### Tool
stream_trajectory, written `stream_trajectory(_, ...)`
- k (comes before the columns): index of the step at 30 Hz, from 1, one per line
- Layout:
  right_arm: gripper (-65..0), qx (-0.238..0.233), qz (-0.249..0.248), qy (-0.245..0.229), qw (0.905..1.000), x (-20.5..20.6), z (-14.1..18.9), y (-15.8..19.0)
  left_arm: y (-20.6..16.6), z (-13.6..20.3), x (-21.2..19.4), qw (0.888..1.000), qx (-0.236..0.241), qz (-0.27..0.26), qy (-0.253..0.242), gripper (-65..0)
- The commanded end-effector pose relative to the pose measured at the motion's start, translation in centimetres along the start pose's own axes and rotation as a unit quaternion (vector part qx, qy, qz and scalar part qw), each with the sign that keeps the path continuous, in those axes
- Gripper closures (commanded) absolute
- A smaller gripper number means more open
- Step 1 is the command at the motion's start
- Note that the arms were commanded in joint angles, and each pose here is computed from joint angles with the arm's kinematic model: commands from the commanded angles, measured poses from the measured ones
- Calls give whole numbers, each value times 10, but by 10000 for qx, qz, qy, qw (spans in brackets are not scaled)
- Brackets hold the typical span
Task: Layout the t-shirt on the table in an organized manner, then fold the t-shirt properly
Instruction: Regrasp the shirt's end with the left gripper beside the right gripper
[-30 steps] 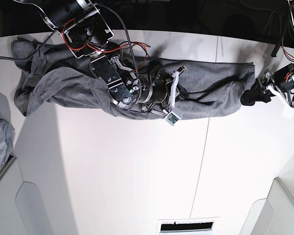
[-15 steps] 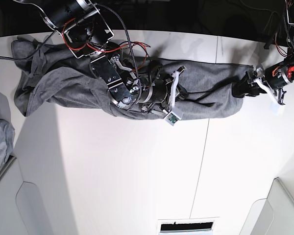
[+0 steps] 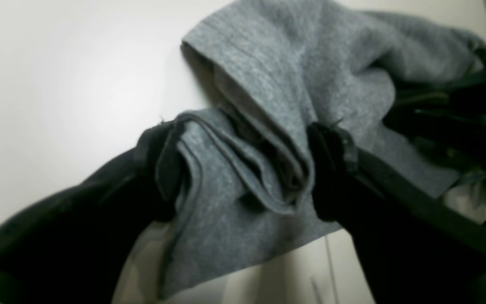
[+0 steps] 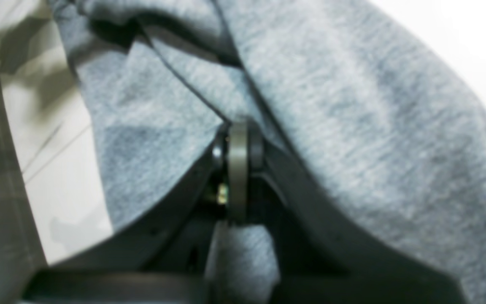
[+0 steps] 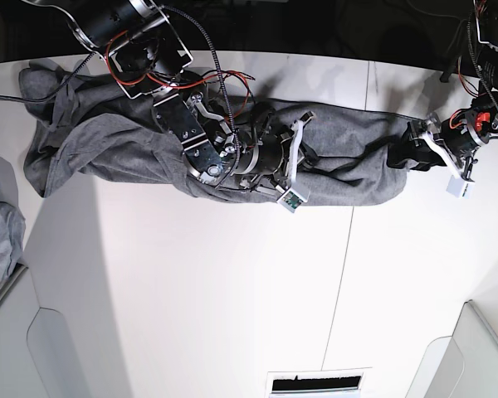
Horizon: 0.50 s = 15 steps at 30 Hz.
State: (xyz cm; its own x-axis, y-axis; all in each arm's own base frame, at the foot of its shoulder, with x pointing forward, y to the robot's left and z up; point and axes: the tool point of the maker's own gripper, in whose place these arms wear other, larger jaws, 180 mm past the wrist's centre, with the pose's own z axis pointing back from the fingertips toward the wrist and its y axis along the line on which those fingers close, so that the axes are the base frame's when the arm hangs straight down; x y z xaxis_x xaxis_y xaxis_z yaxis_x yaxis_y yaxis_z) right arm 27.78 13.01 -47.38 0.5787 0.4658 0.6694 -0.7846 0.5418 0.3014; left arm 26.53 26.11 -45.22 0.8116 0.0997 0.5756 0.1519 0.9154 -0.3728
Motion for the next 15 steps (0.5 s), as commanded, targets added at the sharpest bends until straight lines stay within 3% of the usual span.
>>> stream_trajectory(1,0,-110,108,382,9992,-13,1,-5,14,7,2,9994,256,-129,169,-469)
stream_trajectory(15,0,-110,106,417,9990,-14,1,-5,28,13,14,9976,605,-286,184,-469)
